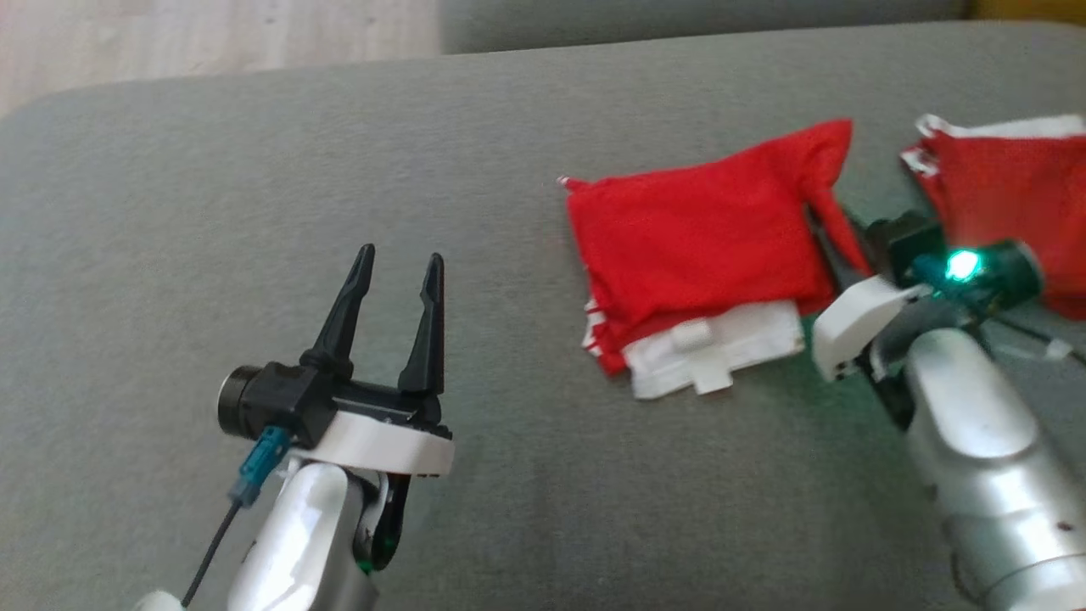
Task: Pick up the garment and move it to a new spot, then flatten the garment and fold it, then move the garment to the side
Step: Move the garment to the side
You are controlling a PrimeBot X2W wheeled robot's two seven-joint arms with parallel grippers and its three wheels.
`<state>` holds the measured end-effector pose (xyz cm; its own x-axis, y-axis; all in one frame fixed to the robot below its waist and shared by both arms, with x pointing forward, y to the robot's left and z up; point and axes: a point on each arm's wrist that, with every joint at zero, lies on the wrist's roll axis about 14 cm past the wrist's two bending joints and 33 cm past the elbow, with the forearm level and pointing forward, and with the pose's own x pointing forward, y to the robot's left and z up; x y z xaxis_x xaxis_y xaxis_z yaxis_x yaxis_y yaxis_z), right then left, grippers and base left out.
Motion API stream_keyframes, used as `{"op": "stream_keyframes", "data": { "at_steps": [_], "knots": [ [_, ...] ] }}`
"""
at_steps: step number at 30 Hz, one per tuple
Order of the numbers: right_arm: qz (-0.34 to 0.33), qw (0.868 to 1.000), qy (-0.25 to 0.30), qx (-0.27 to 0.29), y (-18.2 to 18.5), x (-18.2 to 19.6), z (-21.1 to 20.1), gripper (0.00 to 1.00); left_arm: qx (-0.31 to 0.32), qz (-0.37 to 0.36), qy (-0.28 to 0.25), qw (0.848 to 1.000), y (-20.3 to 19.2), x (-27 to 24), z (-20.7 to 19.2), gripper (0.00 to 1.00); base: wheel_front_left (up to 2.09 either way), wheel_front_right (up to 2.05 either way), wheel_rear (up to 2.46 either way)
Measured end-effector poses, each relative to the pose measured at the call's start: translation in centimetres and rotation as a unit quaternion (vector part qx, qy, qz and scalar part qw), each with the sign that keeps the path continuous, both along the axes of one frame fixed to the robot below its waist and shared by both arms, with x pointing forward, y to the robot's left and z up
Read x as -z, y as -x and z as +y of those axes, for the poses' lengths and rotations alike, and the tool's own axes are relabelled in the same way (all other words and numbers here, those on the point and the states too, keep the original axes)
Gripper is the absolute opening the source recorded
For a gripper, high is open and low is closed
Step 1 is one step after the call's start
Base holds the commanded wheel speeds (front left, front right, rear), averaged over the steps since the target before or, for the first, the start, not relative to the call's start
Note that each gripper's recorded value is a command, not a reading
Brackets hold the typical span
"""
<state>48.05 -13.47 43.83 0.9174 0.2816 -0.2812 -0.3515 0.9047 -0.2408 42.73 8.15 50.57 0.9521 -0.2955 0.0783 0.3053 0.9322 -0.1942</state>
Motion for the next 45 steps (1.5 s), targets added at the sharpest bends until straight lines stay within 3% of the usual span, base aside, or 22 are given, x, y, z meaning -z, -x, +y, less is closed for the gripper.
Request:
{"op": "stream_keyframes", "data": {
  "at_steps": [10, 20, 33, 34, 35, 36, 37, 45],
  "knots": [
    [-0.033, 0.992, 0.093, 0.081, -1.0, -4.4, -12.0, 0.00, 0.077, -0.025, 0.022, 0.996, -2.2, -1.3, -6.0, 1.00, 0.00, 0.00, 0.00],
    [0.012, 0.975, 0.139, 0.172, -1.7, -3.9, -21.2, 0.00, 0.094, -0.004, 0.032, 0.995, -4.4, 1.0, -7.2, 1.00, 0.00, 0.00, 0.00],
    [0.048, 0.960, 0.145, 0.236, -1.7, -2.3, -24.9, 0.00, 0.073, 0.015, 0.025, 0.997, -4.6, 2.5, -5.3, 1.00, 0.00, 0.00, 0.00],
    [0.053, 0.959, 0.143, 0.240, -1.6, -2.0, -25.1, 0.07, 0.071, 0.016, 0.024, 0.997, -4.6, 2.6, -5.2, 1.00, 0.00, 0.00, 0.00],
    [0.055, 0.958, 0.139, 0.245, -1.5, -1.9, -25.2, 0.70, 0.069, 0.018, 0.026, 0.997, -4.6, 2.7, -5.1, 1.00, 0.00, 0.00, 0.00],
    [0.057, 0.957, 0.136, 0.250, -1.4, -1.8, -25.3, 0.70, 0.068, 0.020, 0.026, 0.997, -4.7, 2.7, -5.0, 1.00, 0.00, 0.00, 0.00],
    [0.056, 0.956, 0.133, 0.255, -1.3, -1.8, -25.4, 1.00, 0.066, 0.020, 0.026, 0.997, -4.7, 2.7, -4.9, 1.00, 0.00, 0.00, 0.00],
    [0.012, 0.965, 0.105, 0.242, -1.6, -4.0, -22.7, 1.00, 0.057, 0.000, 0.027, 0.998, -4.6, 0.9, -4.3, 1.00, 0.00, 0.00, 0.00]
  ]
}}
